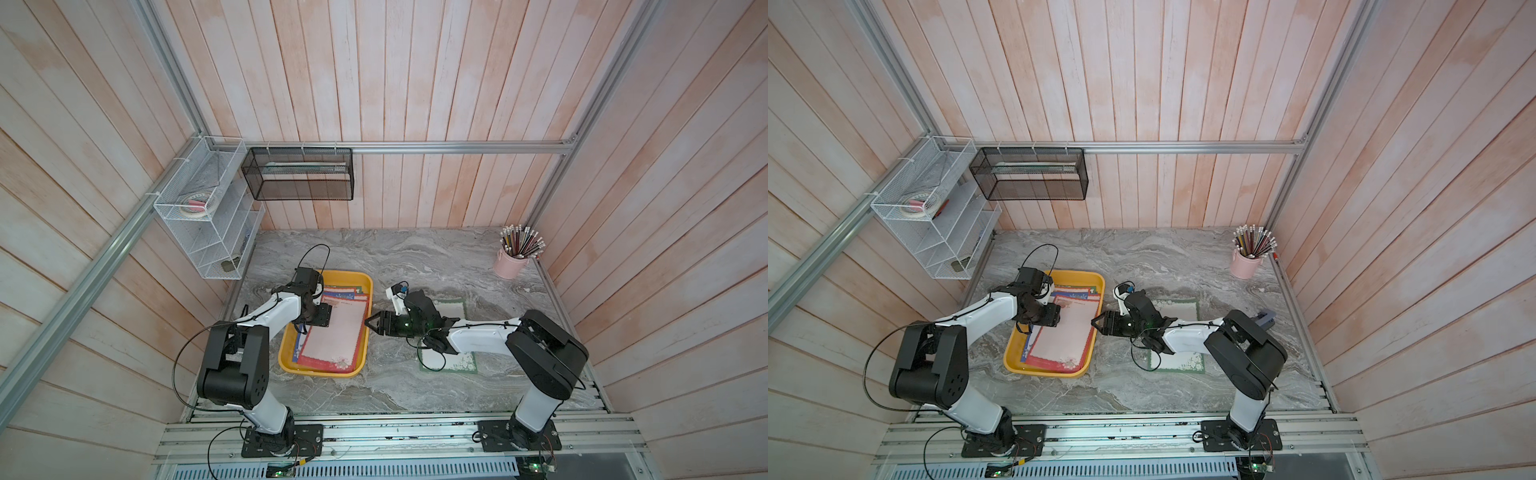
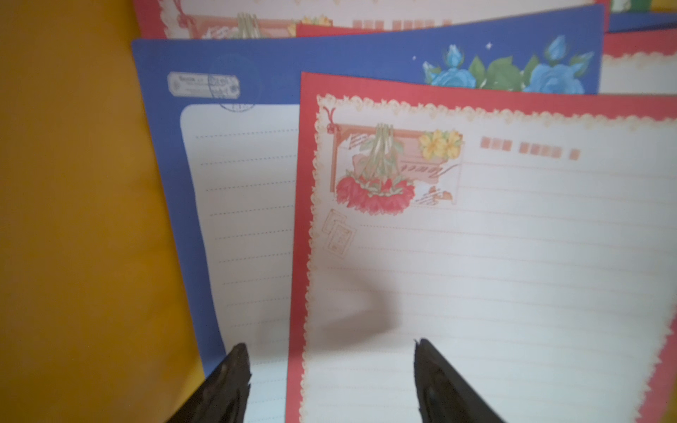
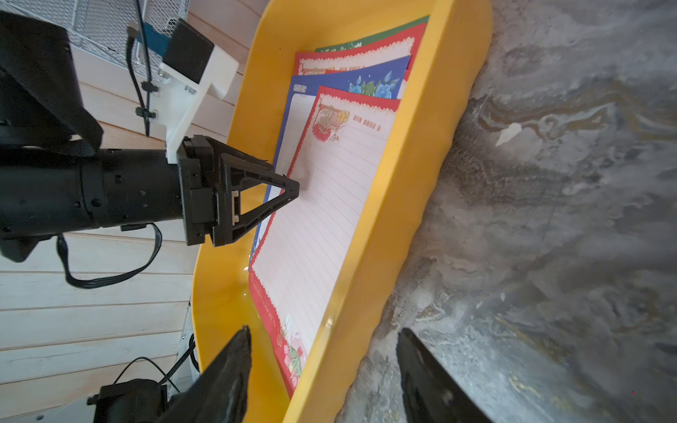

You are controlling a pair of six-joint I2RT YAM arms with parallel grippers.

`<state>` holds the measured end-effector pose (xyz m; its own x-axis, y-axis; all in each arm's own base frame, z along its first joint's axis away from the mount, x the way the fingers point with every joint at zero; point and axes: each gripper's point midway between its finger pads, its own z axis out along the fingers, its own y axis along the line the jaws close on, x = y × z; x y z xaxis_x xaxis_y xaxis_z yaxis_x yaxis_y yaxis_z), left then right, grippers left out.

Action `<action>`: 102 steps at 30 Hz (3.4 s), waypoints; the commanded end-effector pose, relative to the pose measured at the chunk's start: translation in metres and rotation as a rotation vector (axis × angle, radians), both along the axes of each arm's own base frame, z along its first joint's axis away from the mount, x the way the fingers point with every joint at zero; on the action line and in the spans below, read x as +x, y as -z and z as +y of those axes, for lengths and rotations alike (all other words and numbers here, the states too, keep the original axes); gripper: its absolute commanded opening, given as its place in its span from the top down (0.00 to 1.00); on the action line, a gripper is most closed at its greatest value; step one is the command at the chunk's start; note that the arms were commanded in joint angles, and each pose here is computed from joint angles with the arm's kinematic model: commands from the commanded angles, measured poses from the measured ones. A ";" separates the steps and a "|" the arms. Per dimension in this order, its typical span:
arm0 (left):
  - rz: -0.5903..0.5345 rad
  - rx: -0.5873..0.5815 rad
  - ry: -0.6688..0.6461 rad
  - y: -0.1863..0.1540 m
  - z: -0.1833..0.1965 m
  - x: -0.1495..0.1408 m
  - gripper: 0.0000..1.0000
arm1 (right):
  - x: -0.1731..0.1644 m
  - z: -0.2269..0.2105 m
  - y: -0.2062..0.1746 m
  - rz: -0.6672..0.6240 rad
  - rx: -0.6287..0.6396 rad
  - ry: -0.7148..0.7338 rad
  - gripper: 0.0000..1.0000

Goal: Take out the stationery paper from the storage box
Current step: Pick up the stationery paper from the storage box.

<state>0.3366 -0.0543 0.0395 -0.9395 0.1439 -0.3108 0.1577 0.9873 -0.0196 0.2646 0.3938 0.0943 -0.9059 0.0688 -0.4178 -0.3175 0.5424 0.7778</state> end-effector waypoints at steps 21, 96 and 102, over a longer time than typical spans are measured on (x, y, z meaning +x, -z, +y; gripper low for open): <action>0.067 -0.016 -0.015 0.008 -0.002 0.001 0.35 | -0.006 0.015 0.014 0.060 0.011 -0.055 0.50; 0.039 -0.097 0.005 -0.005 -0.020 0.003 0.37 | -0.024 0.015 0.016 0.127 0.018 -0.076 0.83; 0.021 -0.115 0.008 -0.011 -0.022 0.004 0.38 | -0.023 0.014 0.017 0.127 0.015 -0.073 0.83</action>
<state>0.3313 -0.0689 0.0340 -0.9606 0.1232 -0.2489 0.1539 0.9822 -0.1078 0.2434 0.4067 0.0866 -0.9500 0.0127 -0.3121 -0.2642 0.5002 0.8246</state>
